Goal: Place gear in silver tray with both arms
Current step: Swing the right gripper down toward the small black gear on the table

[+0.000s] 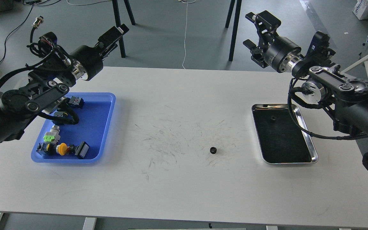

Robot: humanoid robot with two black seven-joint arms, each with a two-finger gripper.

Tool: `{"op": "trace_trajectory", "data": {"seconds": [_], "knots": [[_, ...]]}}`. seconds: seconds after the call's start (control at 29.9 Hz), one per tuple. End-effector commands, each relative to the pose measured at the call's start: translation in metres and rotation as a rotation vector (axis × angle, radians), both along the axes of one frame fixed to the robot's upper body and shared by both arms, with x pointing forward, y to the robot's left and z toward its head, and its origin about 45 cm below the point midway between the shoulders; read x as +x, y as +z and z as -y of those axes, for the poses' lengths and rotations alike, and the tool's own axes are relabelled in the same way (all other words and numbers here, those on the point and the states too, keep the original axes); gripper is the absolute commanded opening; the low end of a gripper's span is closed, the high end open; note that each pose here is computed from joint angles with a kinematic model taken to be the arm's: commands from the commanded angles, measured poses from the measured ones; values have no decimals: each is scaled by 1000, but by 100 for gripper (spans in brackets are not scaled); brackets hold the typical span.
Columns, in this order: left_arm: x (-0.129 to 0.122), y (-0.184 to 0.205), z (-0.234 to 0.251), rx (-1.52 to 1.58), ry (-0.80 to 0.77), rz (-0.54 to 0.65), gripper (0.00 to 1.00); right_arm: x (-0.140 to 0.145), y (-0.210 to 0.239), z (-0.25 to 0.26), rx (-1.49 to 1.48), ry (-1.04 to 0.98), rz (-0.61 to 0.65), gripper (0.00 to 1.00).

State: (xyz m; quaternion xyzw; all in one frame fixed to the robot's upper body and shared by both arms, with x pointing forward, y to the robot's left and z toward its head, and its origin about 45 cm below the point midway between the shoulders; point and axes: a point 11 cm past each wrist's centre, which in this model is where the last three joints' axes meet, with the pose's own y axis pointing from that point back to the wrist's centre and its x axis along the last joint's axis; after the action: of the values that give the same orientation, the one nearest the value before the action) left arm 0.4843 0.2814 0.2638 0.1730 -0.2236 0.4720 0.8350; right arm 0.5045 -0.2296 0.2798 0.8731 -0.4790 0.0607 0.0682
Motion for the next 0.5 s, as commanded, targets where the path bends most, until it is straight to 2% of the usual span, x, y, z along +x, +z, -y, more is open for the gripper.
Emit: {"op": "trace_trajectory", "data": {"seconds": [0.0,0.17,0.47], "knots": [[-4,-2,-9,-45,-79,-121,98,-2,4,-8,-72,52,5,94],[-5,-5,-25,-174,-83,-218,98,-14,9,-35,-155,182,3,94],[-1,-7,-51,-322,33,-215,98,-27,29,-67,-380,371,102,93]]}}
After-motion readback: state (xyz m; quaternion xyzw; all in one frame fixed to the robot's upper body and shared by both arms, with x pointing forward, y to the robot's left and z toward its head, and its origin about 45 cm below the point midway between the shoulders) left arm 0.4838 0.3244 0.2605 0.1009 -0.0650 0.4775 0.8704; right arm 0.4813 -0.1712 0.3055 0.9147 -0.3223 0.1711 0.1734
